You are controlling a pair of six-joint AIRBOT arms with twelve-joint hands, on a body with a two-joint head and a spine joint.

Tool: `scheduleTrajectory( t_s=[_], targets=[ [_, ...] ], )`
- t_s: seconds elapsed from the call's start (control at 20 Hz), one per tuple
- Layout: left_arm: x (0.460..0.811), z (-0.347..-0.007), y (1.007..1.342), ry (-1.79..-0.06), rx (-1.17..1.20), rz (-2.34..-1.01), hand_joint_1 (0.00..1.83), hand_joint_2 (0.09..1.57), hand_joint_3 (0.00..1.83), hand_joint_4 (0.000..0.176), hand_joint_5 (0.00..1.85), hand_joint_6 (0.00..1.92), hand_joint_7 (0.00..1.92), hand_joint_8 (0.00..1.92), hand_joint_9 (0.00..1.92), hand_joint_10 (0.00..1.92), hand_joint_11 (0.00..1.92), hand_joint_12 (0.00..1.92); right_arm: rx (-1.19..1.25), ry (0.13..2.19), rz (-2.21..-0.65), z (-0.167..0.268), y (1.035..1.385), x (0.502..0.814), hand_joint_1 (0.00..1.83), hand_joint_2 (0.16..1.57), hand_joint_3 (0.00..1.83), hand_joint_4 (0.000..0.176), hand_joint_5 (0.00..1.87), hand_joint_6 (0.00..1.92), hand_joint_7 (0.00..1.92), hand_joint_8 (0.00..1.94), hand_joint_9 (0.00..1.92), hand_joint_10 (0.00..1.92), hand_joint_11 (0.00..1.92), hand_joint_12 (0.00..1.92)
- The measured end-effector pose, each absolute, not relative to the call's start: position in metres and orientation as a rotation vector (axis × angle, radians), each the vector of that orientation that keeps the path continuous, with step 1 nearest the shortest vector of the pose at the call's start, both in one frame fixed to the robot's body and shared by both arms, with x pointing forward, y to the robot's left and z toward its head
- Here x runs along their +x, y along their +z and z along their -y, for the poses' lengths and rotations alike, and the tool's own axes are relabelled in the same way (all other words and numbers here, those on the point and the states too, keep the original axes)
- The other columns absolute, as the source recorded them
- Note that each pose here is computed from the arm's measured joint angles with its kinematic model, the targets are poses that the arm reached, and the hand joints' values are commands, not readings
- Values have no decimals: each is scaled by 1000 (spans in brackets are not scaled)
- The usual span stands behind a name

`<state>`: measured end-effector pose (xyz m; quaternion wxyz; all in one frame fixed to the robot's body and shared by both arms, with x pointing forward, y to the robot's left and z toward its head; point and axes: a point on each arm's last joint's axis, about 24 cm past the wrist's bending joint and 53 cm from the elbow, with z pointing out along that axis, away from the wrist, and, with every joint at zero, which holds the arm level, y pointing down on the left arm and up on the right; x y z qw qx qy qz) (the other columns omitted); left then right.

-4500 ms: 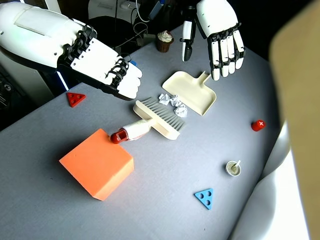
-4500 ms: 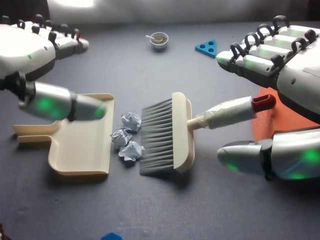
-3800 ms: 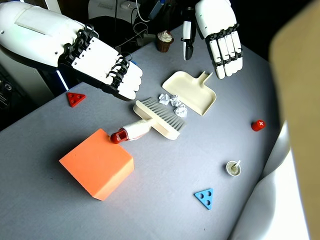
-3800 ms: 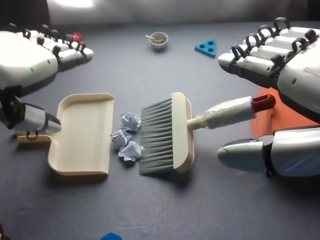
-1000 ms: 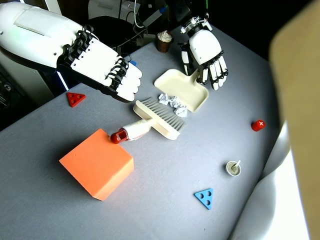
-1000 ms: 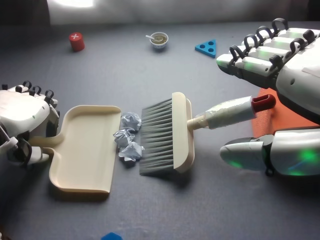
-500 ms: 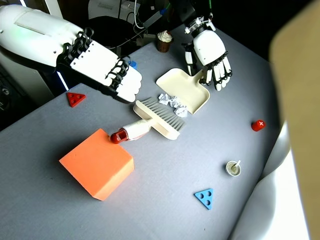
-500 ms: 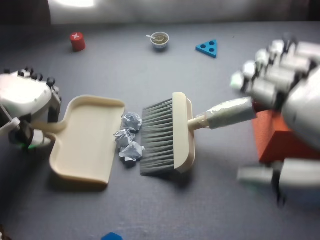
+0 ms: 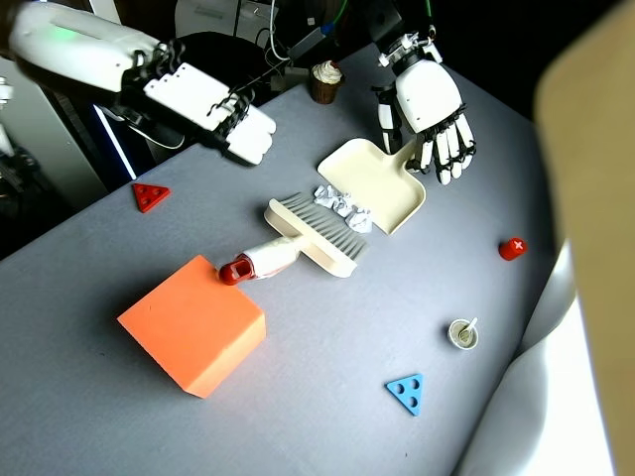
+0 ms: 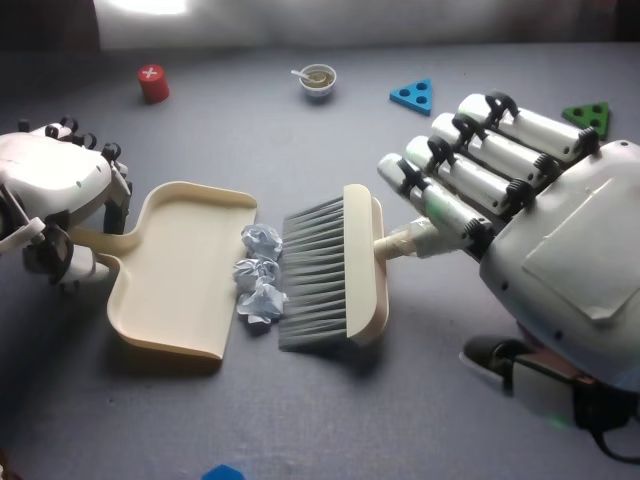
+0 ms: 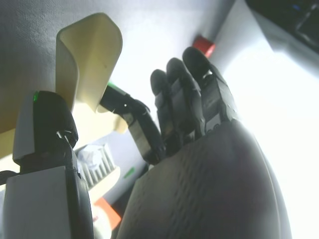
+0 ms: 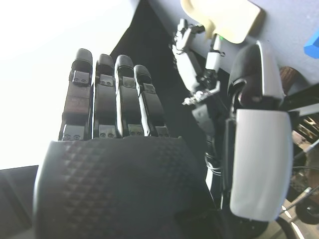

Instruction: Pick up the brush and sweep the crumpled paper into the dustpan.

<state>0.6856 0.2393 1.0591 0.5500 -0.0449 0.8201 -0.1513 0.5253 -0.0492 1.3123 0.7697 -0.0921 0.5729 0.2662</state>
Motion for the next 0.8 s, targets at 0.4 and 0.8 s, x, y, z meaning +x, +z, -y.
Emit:
scheduleTrajectory(
  t_s=[0.4, 0.8],
  targets=[
    [688, -234, 1061, -387, -127, -1930, 1091, 1136, 0, 0, 941, 1042, 401, 0, 338, 1, 24, 724, -19, 573, -1134, 55, 1310, 546, 1065, 992, 3, 0, 231, 10, 209, 2, 248, 6, 287, 56],
    [698, -233, 1065, -393, -132, -1910, 1112, 1126, 1, 0, 960, 1008, 426, 2, 353, 2, 47, 688, 2, 525, -1148, 34, 1269, 586, 1021, 1011, 7, 0, 189, 0, 184, 0, 221, 0, 267, 52]
  ],
)
